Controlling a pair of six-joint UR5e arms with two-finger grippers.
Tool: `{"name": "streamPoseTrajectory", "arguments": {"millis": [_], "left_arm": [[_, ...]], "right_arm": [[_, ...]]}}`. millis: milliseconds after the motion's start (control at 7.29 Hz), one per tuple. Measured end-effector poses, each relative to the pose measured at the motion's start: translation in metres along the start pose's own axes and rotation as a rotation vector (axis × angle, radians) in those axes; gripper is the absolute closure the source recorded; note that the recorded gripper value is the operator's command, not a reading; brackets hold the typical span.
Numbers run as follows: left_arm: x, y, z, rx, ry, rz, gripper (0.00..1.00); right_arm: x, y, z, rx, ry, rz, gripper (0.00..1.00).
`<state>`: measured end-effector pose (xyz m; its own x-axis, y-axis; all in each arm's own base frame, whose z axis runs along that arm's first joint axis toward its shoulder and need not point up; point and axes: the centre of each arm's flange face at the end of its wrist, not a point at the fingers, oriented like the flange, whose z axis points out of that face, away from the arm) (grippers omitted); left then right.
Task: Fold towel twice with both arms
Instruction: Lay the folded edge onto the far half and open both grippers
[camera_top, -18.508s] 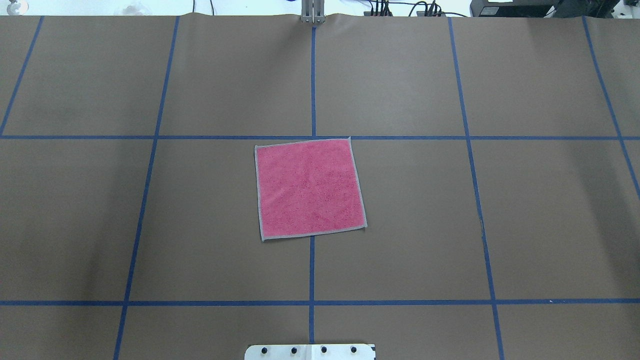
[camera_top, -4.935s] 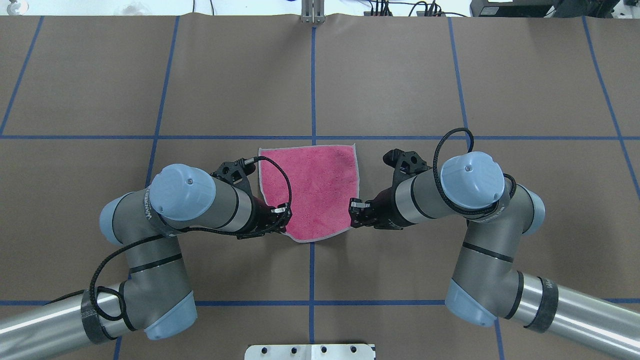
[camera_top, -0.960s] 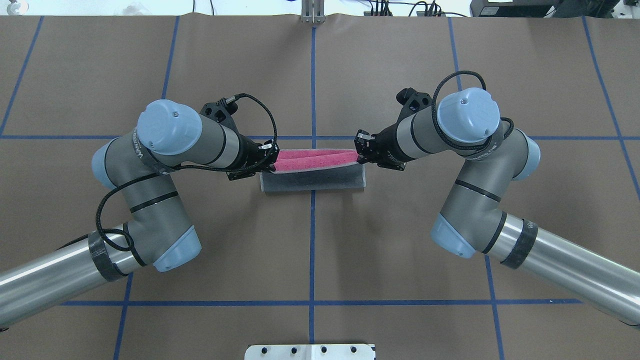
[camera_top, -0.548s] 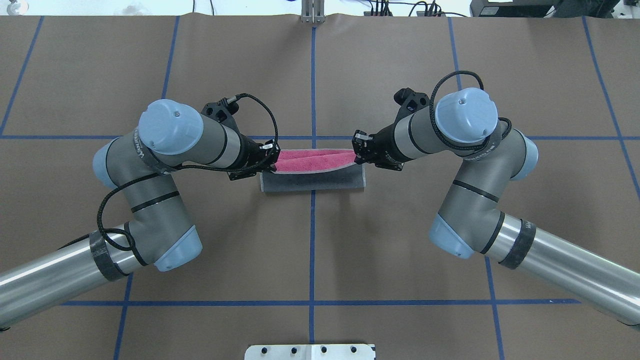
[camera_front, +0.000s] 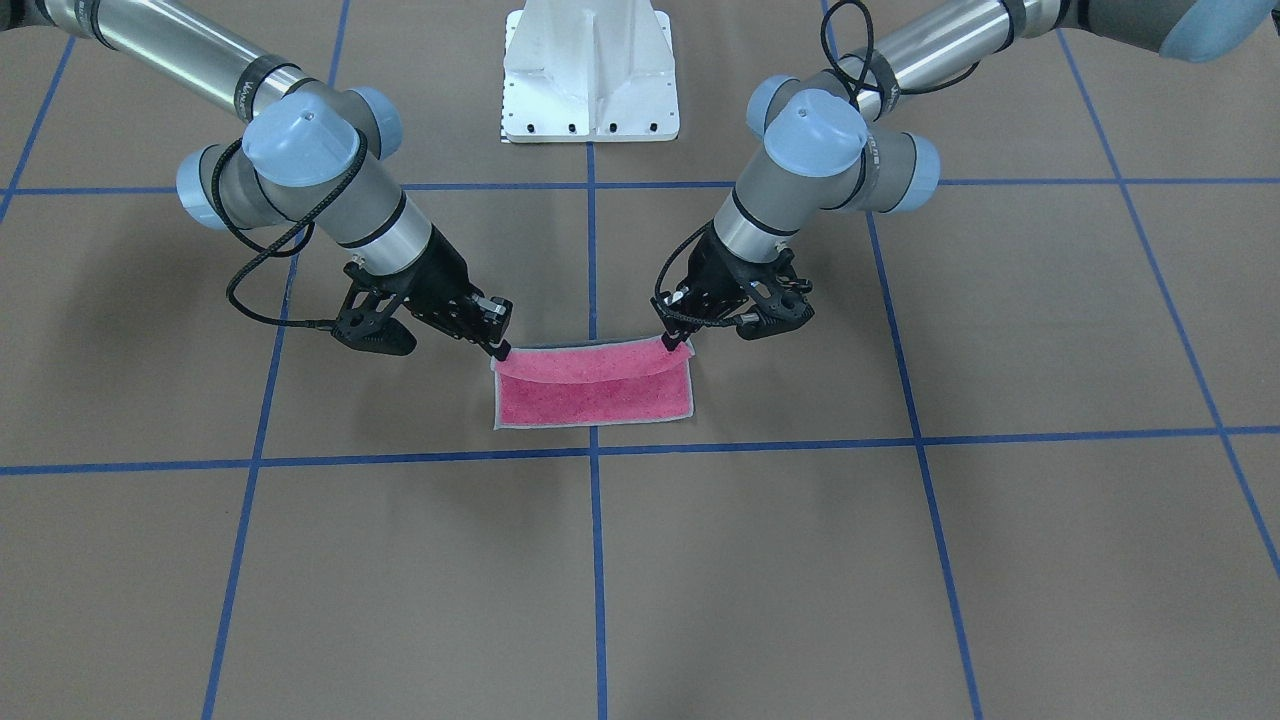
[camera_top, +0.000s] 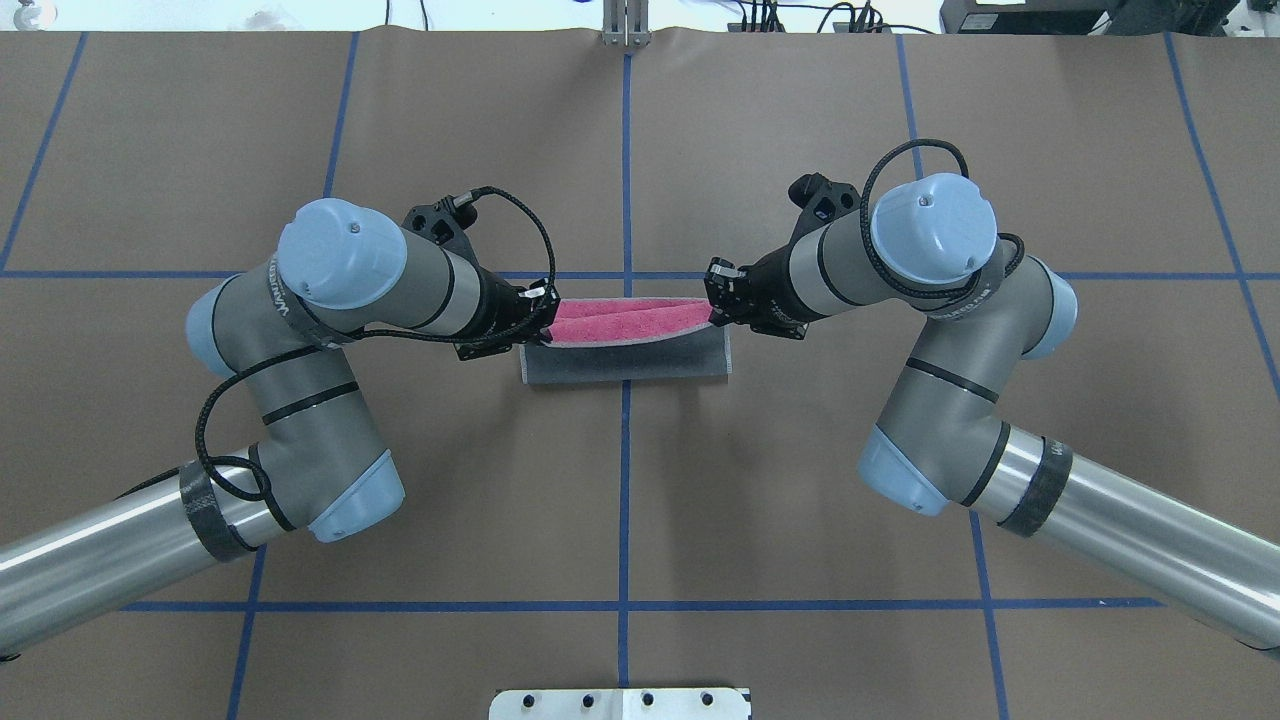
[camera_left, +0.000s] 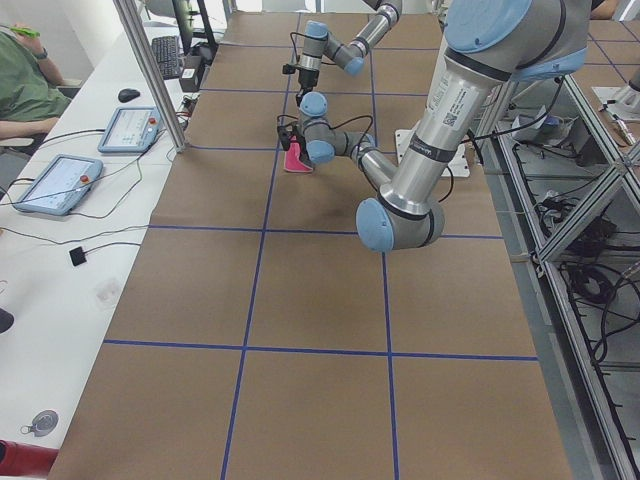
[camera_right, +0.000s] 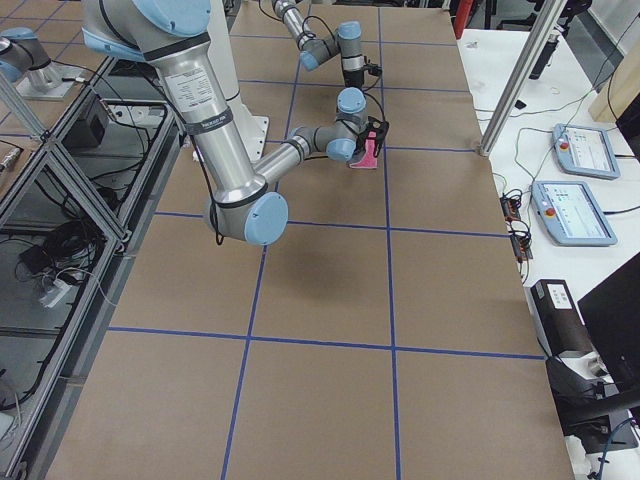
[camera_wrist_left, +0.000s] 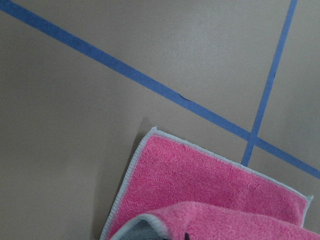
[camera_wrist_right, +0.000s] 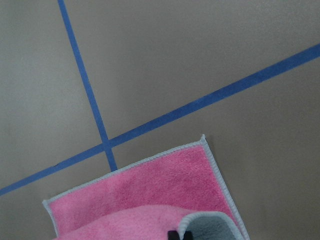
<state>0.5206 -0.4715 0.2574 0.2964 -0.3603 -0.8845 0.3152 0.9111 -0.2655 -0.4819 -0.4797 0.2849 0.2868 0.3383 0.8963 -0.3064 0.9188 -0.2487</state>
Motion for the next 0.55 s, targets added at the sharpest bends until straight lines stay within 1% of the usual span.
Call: {"name": "streamPoseTrajectory", "arguments": {"millis": [137,274,548], "left_arm": [[0.0,-0.0005,-0.0002,0.001,0.0,0.0,0.26],[0.0,-0.0008,-0.0003,0.001,0.0,0.001,0.0],[0.0009,-0.0008,-0.0009,0.001,0.002,0.002,0.0]], "right_arm": [[0.0005,-0.0015,-0.0002,0.004,0.001,0.001,0.19],[0.0009,-0.0028,0.0004,0.011,0.002,0.003,0.08],[0.0016,-0.0051,0.0014,0.025,0.004,0.006,0.05]]}}
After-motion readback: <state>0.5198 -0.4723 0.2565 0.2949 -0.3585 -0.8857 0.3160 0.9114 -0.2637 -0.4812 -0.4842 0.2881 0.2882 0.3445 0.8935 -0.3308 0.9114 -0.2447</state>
